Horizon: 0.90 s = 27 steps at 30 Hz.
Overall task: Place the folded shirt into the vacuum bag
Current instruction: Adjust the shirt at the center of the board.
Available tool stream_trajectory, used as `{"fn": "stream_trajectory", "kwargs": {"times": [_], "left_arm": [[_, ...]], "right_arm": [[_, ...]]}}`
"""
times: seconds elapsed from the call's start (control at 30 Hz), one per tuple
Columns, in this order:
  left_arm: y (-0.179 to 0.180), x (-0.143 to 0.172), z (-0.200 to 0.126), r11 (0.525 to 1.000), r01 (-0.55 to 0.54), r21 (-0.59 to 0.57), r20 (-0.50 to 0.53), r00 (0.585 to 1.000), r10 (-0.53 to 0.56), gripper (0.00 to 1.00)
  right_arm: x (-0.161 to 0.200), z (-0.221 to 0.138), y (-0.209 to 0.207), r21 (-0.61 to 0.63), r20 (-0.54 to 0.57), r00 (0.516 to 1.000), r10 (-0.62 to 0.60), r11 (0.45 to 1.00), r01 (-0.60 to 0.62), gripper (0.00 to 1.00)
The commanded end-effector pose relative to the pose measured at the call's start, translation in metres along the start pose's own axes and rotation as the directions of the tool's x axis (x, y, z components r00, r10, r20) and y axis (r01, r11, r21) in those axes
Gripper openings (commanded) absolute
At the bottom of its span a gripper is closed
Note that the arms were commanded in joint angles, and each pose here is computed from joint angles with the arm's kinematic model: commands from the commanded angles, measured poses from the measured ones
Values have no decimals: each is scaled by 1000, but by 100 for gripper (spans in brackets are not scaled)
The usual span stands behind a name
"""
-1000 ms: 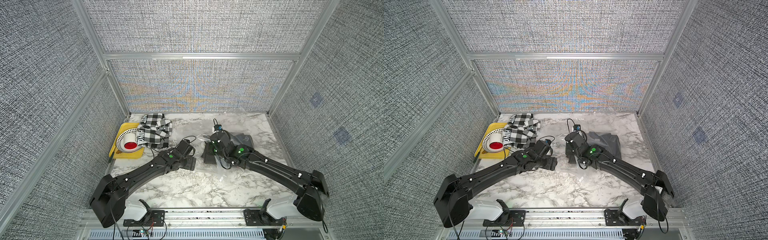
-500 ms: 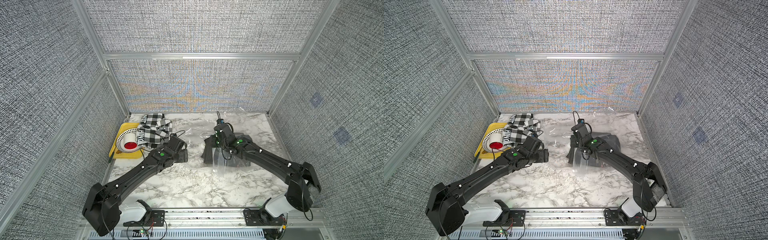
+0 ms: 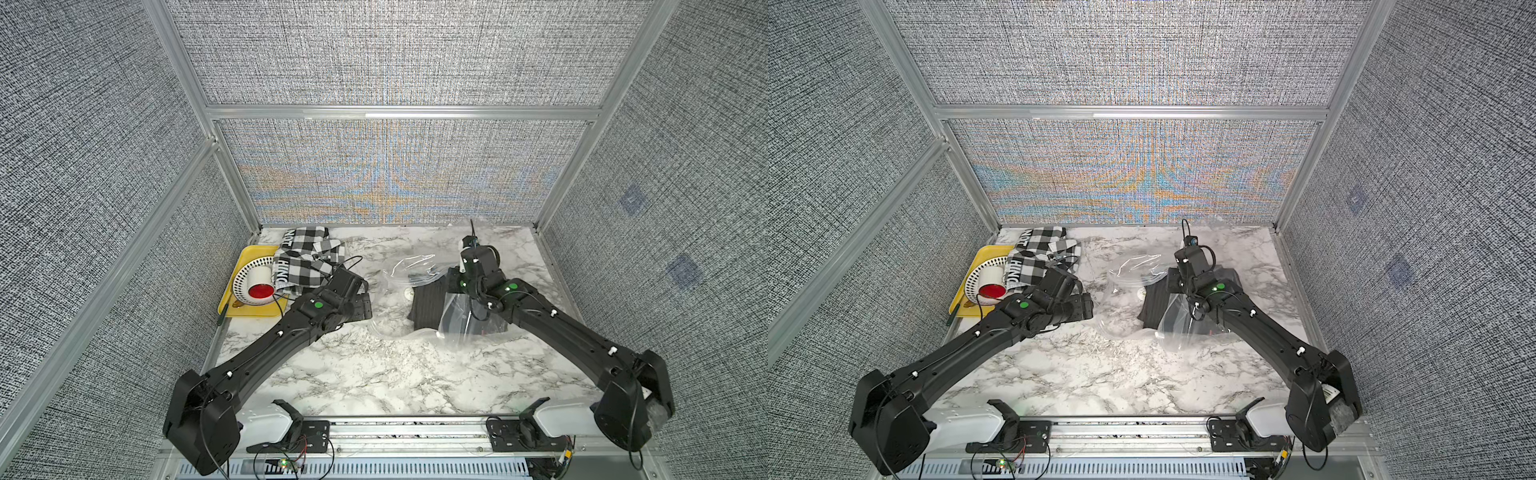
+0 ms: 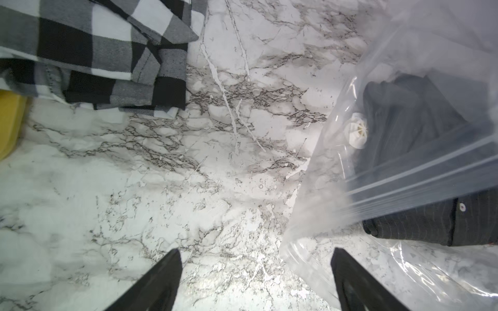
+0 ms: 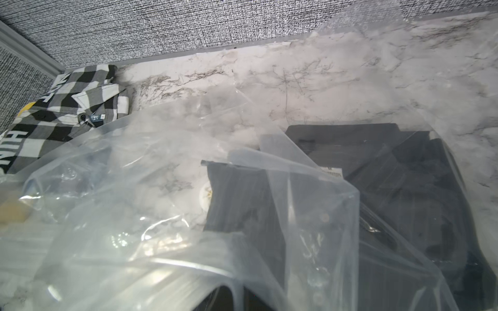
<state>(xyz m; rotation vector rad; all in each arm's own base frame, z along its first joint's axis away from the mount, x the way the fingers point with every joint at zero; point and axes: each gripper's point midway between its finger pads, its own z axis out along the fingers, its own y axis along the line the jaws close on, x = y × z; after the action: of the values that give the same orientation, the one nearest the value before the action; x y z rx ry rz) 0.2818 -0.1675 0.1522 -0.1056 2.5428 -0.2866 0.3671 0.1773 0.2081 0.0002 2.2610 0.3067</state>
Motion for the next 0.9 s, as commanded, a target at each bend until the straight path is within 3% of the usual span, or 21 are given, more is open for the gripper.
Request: {"fn": "stream_trajectory", "kwargs": {"times": [0.0,0.27,0.53,0.6,0.87], "left_arm": [[22,1,-7,997,41,-71,11,999,-41,90],[66,-26,-20,976,182,-120,60,983,-176,94],[104,-60,-10,926,365,-98,78,930,-358,95],[115,-71,-4,908,410,-91,94,911,-402,100],[151,-87,44,851,510,-123,56,860,-508,100]], "right_arm": [[-1,-2,11,-61,5,1000,-19,998,19,0],[0,-2,39,-157,-5,998,-55,986,54,0],[8,-3,47,-174,-38,995,-89,981,81,0],[8,-4,46,-169,-44,993,-105,981,96,0],[13,2,42,-160,-42,991,-129,980,121,0]]}}
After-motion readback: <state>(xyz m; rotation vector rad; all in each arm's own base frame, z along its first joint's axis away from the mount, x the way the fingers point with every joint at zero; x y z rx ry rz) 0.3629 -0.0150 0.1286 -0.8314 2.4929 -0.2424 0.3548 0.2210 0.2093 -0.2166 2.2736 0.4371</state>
